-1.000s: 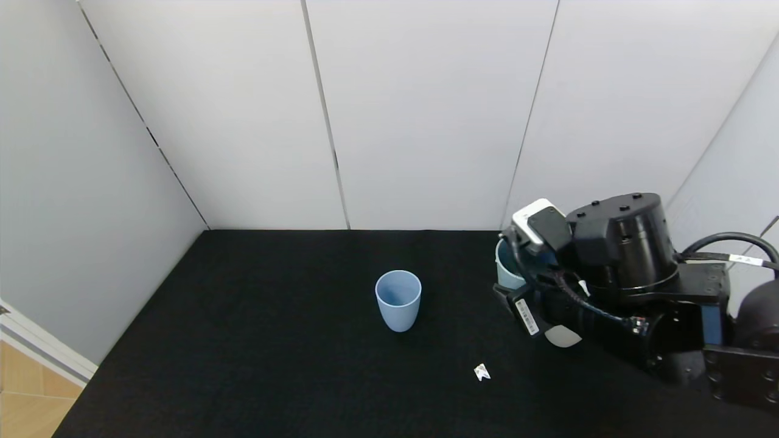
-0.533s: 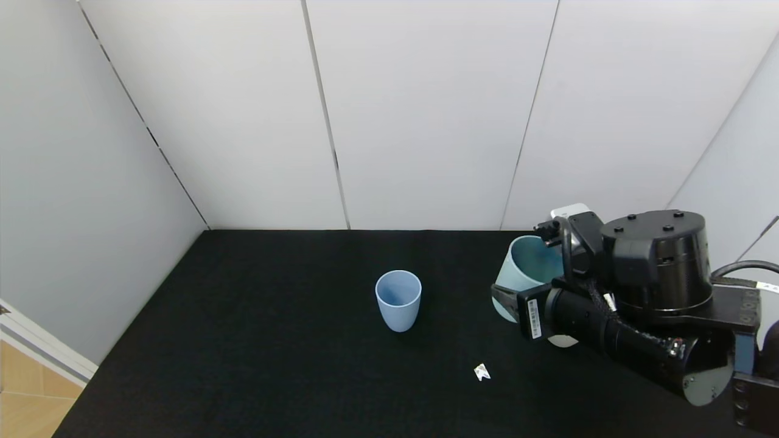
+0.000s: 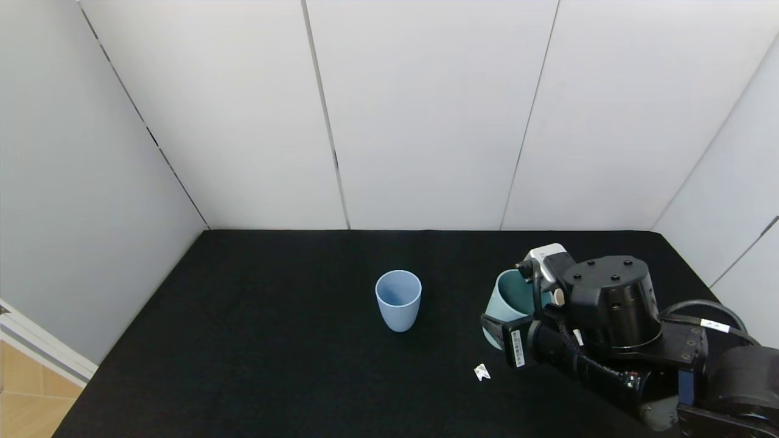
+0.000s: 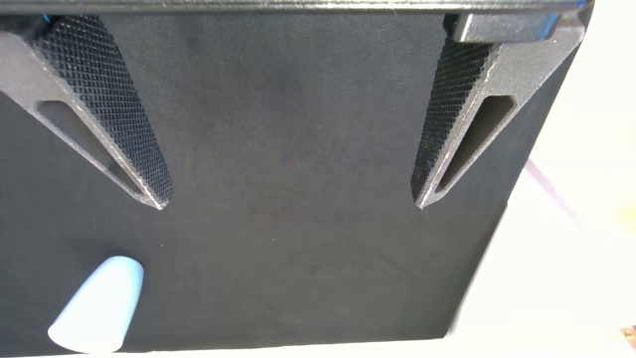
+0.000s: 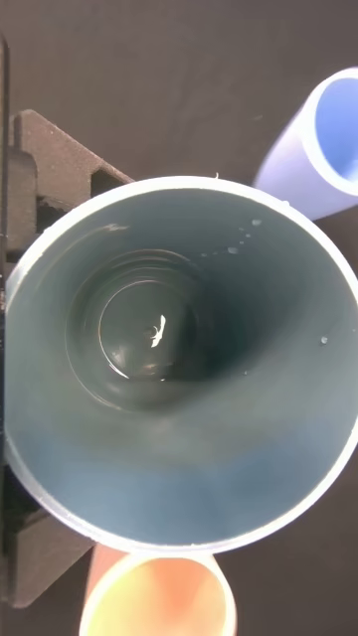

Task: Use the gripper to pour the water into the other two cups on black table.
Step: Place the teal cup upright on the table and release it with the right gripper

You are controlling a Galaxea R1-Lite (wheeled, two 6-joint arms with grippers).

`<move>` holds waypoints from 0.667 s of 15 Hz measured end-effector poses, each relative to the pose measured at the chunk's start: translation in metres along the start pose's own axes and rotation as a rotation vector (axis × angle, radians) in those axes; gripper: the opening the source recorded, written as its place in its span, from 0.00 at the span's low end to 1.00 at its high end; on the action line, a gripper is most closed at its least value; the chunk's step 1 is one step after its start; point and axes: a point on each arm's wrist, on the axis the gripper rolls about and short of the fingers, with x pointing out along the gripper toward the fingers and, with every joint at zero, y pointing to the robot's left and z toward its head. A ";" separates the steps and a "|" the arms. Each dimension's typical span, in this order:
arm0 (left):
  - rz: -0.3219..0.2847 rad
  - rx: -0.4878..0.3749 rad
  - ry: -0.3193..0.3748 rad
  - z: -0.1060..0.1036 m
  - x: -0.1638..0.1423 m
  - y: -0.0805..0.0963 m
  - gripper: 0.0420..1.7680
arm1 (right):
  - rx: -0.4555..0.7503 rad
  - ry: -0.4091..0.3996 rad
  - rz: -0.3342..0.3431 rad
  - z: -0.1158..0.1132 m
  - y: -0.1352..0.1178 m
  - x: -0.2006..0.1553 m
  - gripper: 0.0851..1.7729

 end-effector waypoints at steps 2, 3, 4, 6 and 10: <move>0.000 0.000 0.000 0.000 0.000 0.000 0.97 | 0.000 0.034 -0.003 -0.009 0.002 0.007 0.66; 0.000 0.001 0.000 0.000 0.000 0.000 0.97 | 0.005 0.039 0.001 -0.013 0.005 0.011 0.66; 0.000 0.001 0.000 0.000 0.000 0.000 0.97 | 0.011 0.027 0.008 -0.015 0.007 0.015 0.66; 0.000 0.000 0.000 0.000 0.000 0.000 0.97 | 0.012 0.010 0.023 -0.021 0.013 0.023 0.66; 0.000 0.000 0.000 0.000 0.000 0.000 0.97 | -0.008 0.045 0.027 -0.038 0.019 0.036 0.66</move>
